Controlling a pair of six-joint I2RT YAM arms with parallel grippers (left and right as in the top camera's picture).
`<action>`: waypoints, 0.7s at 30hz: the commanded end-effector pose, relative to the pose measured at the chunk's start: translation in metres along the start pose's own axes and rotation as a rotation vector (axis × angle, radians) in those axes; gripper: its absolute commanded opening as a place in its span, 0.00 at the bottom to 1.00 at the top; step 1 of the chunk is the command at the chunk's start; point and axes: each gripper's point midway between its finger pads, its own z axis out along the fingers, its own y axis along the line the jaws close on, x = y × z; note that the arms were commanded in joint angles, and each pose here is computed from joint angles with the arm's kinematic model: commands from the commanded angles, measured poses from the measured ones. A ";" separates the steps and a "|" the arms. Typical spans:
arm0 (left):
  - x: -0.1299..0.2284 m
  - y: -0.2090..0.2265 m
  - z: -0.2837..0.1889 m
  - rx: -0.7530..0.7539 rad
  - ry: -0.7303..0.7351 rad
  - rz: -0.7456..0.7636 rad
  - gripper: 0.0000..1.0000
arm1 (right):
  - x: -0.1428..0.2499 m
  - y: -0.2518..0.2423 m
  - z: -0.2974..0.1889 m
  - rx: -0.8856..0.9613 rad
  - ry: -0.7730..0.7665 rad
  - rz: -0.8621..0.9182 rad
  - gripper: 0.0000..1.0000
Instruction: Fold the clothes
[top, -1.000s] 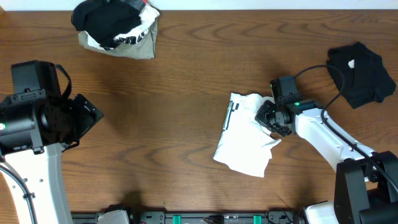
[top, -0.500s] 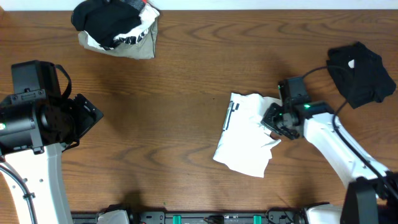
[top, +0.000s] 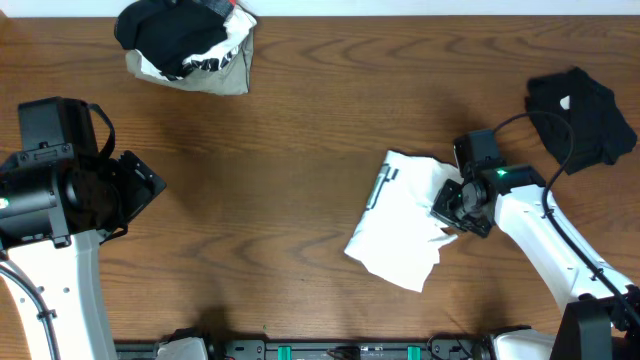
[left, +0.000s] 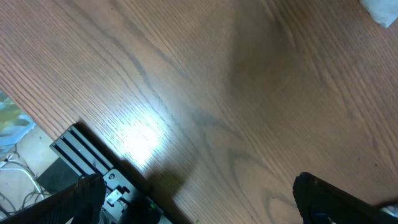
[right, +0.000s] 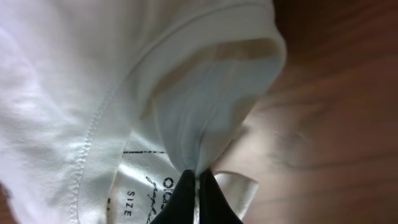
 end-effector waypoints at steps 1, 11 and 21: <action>0.000 0.004 0.003 -0.025 0.005 0.011 0.98 | -0.015 -0.014 -0.009 0.084 -0.074 -0.014 0.07; 0.000 0.004 0.003 -0.026 0.006 0.011 0.98 | 0.002 -0.006 -0.028 0.048 0.036 -0.013 0.58; 0.000 0.005 0.003 -0.026 0.007 0.011 0.98 | 0.030 0.009 0.003 -0.084 0.146 0.138 0.51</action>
